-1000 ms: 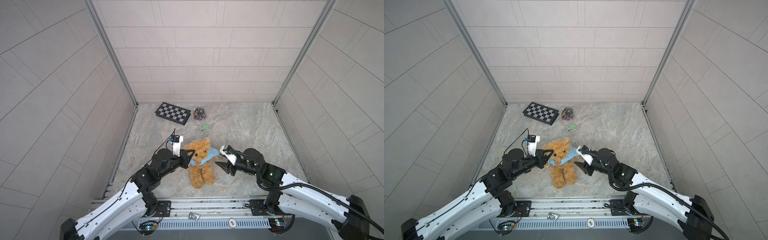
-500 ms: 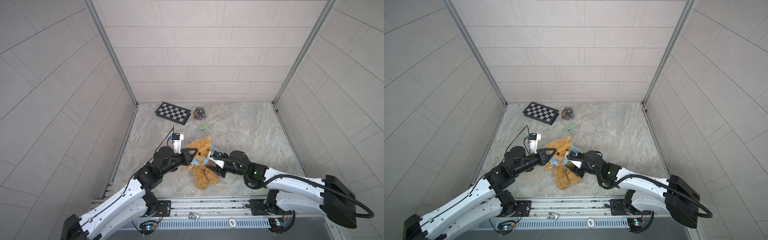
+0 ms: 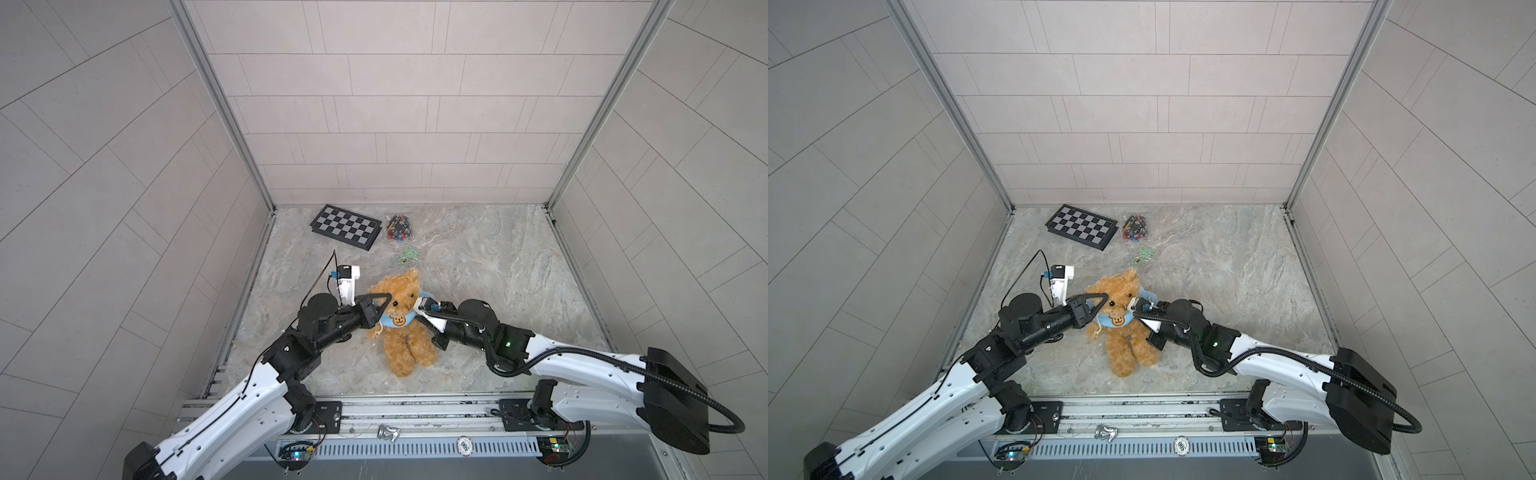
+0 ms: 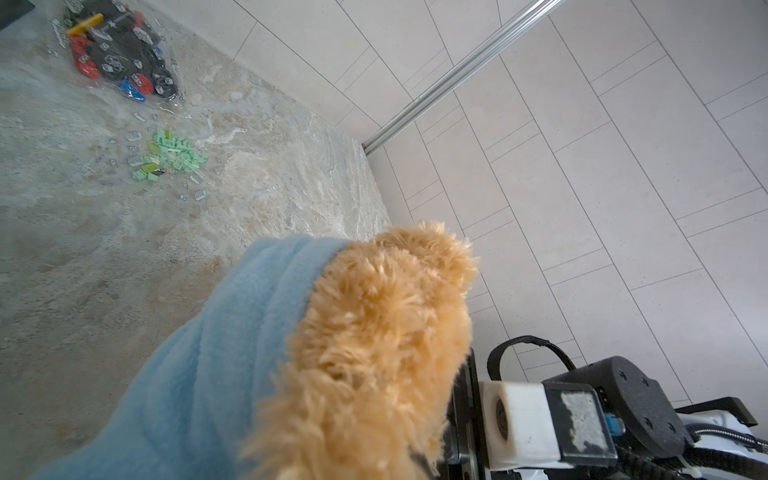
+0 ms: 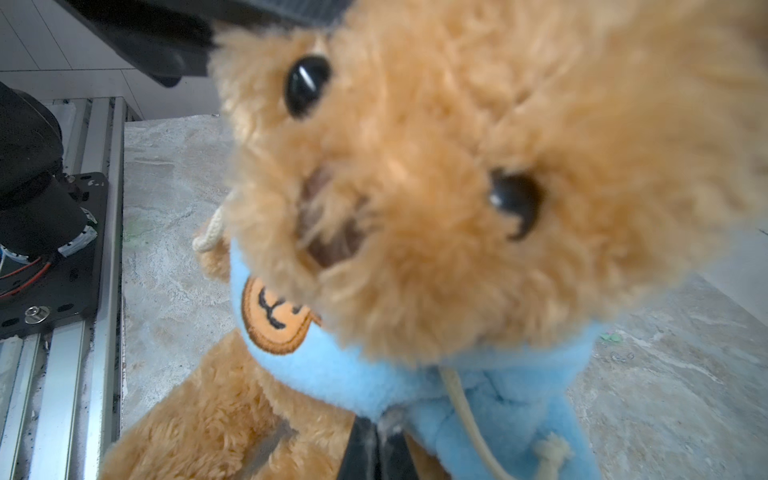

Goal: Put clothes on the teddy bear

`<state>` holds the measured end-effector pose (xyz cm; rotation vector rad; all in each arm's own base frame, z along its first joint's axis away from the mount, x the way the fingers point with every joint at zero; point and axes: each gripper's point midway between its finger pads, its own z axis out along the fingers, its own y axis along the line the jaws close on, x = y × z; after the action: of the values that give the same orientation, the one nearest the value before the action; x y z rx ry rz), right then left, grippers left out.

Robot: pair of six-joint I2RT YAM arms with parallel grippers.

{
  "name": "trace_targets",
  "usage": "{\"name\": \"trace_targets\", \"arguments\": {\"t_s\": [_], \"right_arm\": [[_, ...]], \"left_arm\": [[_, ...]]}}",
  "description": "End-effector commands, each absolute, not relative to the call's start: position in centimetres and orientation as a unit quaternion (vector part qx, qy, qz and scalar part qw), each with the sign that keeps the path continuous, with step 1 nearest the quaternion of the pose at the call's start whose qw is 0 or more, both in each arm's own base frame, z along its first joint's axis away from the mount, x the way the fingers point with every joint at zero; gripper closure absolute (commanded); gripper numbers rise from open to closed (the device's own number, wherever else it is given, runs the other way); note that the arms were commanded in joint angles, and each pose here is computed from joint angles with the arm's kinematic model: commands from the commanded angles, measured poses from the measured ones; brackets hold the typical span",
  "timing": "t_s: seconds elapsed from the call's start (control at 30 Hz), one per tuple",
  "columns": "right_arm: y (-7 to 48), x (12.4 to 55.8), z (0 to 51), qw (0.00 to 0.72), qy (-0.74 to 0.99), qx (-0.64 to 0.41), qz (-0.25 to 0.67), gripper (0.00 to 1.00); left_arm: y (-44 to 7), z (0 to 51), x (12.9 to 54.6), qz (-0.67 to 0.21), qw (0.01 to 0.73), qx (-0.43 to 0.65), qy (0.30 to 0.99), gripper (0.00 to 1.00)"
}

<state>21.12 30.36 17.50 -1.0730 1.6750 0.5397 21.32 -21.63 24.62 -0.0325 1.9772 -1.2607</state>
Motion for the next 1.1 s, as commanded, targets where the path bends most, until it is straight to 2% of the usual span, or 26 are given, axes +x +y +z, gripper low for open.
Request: {"name": "trace_targets", "arguments": {"t_s": [0.0,0.1,0.2,0.43,0.63,0.93,1.0,1.07], "right_arm": [[28.8,21.1,17.0,0.516,0.708,-0.44,0.196,1.0],[26.6,21.8,16.3,0.503,0.744,-0.407,0.165,1.0],[24.6,22.7,15.7,0.491,0.775,-0.359,0.172,1.0],[23.7,22.9,15.0,0.471,0.792,-0.358,0.151,1.0],[20.1,24.1,12.3,0.419,0.85,-0.295,0.124,1.0],[25.0,23.7,12.8,0.389,0.824,-0.365,0.194,1.0],[26.3,23.8,14.1,0.393,0.812,-0.374,0.214,0.95],[27.1,23.2,15.1,0.411,0.793,-0.392,0.221,0.82]], "left_arm": [[-20.9,26.2,21.3,-0.511,0.406,-0.019,0.758,1.0],[-20.0,25.5,21.5,-0.503,0.411,-0.031,0.76,1.0],[-19.3,24.2,21.7,-0.496,0.41,-0.046,0.764,1.0],[-18.8,22.7,21.6,-0.502,0.402,-0.068,0.763,1.0],[-17.1,20.3,22.0,-0.471,0.398,-0.106,0.781,1.0],[-18.4,17.9,22.0,-0.493,0.373,-0.156,0.771,1.0],[-18.5,17.4,22.0,-0.504,0.364,-0.175,0.764,1.0],[-18.4,16.7,22.1,-0.512,0.353,-0.2,0.757,1.0]]}}
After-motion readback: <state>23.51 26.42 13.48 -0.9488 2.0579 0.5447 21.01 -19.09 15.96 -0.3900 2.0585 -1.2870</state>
